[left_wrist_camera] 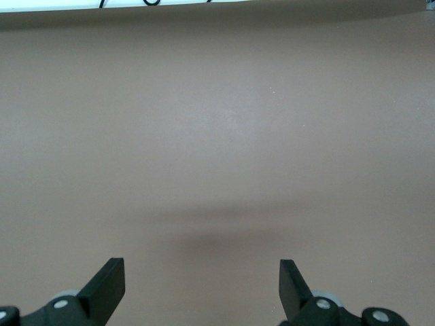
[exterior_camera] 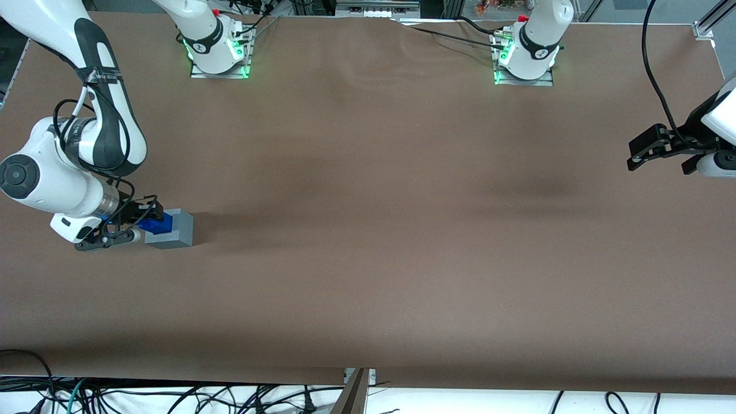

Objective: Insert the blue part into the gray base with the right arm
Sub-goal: 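Lower the blue block into the gray base's hollow center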

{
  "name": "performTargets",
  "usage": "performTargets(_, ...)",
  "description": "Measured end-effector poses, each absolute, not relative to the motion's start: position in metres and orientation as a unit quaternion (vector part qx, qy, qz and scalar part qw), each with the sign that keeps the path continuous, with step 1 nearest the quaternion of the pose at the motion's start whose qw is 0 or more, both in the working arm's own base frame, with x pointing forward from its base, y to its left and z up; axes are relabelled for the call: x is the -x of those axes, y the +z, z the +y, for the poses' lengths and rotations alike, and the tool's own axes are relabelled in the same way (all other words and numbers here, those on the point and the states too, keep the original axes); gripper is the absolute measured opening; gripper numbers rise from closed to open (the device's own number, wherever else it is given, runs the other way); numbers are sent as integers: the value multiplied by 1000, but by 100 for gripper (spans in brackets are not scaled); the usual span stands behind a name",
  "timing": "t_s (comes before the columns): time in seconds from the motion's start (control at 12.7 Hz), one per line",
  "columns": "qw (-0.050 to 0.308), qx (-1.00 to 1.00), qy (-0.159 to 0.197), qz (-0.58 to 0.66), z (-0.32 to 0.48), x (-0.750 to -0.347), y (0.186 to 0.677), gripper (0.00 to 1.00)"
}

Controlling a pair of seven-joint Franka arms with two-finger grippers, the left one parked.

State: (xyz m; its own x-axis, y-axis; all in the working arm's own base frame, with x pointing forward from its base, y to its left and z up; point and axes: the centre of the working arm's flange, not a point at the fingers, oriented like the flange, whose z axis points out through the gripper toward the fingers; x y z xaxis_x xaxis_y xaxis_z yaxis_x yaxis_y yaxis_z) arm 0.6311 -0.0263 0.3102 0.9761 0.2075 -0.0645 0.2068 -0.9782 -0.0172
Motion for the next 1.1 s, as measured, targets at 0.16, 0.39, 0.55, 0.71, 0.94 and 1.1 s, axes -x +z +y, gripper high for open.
performTargets(0.16, 6, 994, 33, -104, -26, -631, 310, 51)
performTargets(0.39, 6, 994, 33, -105, -26, -631, 310, 51)
performTargets(0.55, 6, 994, 30, -105, -26, -632, 310, 51)
performTargets(0.71, 5, 994, 24, -104, -26, -632, 307, 51)
performTargets(0.94, 5, 994, 23, -104, -26, -631, 305, 51)
performTargets(1.1, 5, 994, 22, -104, -26, -632, 305, 51)
